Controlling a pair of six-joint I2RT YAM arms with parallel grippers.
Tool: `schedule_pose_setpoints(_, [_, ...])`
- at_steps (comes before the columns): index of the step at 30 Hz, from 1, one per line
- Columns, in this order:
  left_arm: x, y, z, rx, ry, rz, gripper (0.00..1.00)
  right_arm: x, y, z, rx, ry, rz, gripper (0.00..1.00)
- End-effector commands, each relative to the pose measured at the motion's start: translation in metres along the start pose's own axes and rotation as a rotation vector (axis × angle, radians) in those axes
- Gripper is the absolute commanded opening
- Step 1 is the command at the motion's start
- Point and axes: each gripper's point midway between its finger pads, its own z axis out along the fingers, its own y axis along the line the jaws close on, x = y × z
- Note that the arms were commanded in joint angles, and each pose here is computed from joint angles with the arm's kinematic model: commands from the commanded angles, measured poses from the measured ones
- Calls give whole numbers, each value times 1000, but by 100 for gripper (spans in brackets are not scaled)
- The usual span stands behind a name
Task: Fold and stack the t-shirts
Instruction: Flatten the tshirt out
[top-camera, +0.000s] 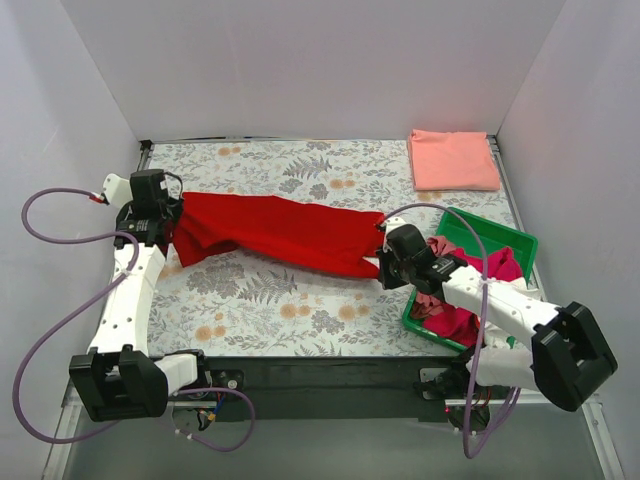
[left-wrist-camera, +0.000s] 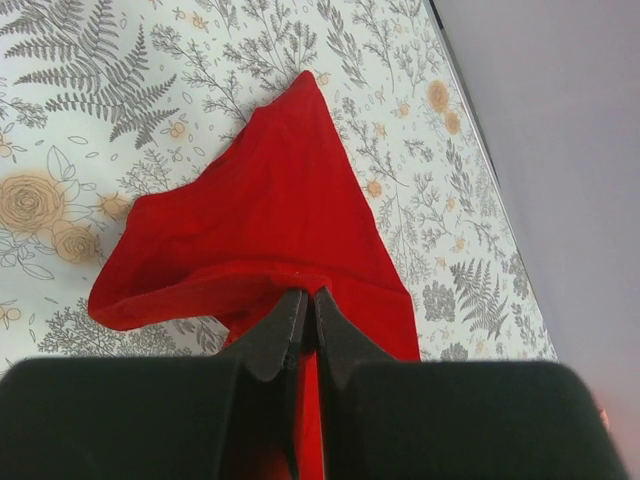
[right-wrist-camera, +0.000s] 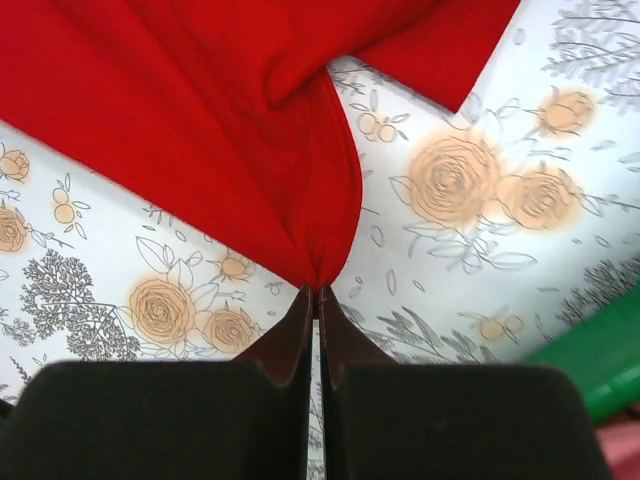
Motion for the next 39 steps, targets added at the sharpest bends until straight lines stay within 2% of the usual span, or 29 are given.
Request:
schedule_pose_setpoints(1, [-5, -8, -16, 60, 7, -27, 0, -19, -11, -19, 73, -86, 12, 1])
schedule_pose_setpoints(8, [-27, -45, -59, 254, 4, -48, 0, -109, 3, -74, 50, -358, -53, 1])
schedule_pose_setpoints(12, [-57, -74, -98, 382, -44, -58, 0, -182, 8, -141, 79, -590, -74, 1])
schedule_pose_setpoints(19, [-129, -112, -190, 583, -208, -76, 0, -255, 21, -254, 69, -890, -150, 1])
schedule_pose_setpoints(24, [-182, -134, -282, 790, -362, -82, 0, -273, 24, -328, 62, -1044, -179, 1])
schedule_pose_setpoints(25, [-186, -138, -298, 838, -382, -45, 0, -275, 25, -344, 55, -1075, -180, 1])
schedule_pose_setpoints(30, [-230, -137, -391, 995, -577, -25, 0, -269, 32, -407, -15, -1194, -183, 1])
schedule_pose_setpoints(33, [-243, -125, -439, 1077, -670, -20, 0, -259, 39, -433, -80, -1231, -195, 1])
schedule_pose_setpoints(39, [-251, -110, -498, 1207, -782, -25, 0, -240, 51, -473, -188, -1299, -236, 1])
